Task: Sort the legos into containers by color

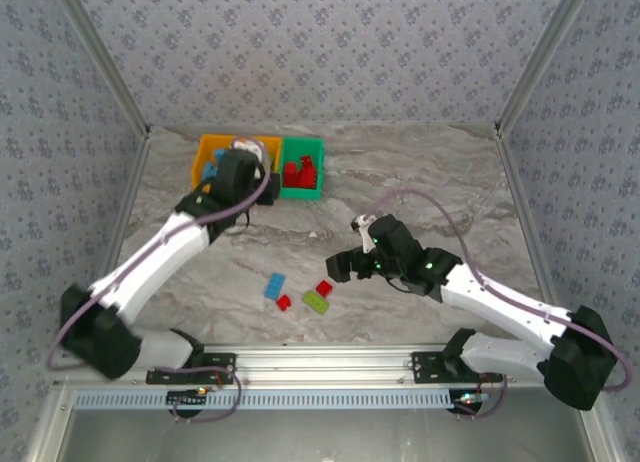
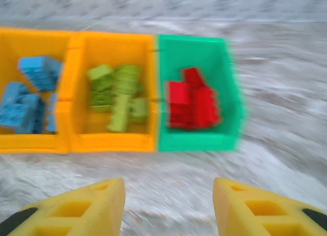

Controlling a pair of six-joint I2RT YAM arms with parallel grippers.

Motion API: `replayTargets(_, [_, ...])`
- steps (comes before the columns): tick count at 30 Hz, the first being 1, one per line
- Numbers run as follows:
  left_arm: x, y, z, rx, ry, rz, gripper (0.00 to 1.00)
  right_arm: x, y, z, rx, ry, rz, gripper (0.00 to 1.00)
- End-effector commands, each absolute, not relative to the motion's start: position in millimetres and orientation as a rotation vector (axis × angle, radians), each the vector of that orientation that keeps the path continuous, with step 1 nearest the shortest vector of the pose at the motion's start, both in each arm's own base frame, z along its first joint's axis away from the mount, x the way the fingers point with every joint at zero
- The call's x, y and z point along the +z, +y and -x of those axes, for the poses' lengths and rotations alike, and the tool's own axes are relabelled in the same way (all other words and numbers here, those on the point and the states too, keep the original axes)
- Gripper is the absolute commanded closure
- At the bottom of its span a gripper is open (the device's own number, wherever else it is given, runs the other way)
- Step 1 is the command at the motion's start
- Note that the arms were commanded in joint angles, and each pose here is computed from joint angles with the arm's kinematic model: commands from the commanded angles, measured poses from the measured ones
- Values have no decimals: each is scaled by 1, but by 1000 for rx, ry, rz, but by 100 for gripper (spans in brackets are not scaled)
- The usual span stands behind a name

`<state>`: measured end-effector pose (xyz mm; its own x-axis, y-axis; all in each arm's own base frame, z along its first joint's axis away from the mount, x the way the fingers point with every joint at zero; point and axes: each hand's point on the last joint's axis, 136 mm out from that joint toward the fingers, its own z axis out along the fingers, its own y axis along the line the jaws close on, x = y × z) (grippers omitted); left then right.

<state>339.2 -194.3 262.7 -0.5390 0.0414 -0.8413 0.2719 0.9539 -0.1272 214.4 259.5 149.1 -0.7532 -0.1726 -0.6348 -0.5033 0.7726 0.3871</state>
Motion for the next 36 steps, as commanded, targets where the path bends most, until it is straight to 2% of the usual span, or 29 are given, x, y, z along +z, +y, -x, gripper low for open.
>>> replayTargets(1, [253, -208, -279, -289, 2121, -540, 50, 136, 279, -211, 791, 2417, 498, 0])
replayTargets(5, [249, -229, -193, -419, 2048, -948, 44, 108, 291, -209, 710, 2508, 561, 4])
replayTargets(9, [238, -222, -143, -422, 1970, -1216, 34, 81, 303, -206, 667, 2579, 625, 10])
replayTargets(11, [229, -216, -134, -401, 1954, -1284, 29, 67, 308, -205, 632, 2611, 665, 14])
replayTargets(15, [214, -213, -129, -380, 1924, -1366, 8, 47, 309, -205, 527, 2640, 745, 25])
replayTargets(17, [214, -218, -129, -400, 1892, -1372, 1, 41, 308, -204, 503, 2650, 755, 32])
replayTargets(25, [214, -205, -135, -302, 1848, -1385, 1, 19, 305, -203, 439, 2709, 781, 54])
replayTargets(27, [216, -204, -134, -307, 1833, -1371, 1, 28, 305, -207, 426, 2688, 768, 61])
replayTargets(29, [220, -202, -135, -300, 1814, -1355, 1, 50, 308, -216, 444, 2619, 741, 63])
replayTargets(36, [240, -188, -161, -282, 1818, -1125, 1, 193, 324, -272, 536, 2054, 627, 65])
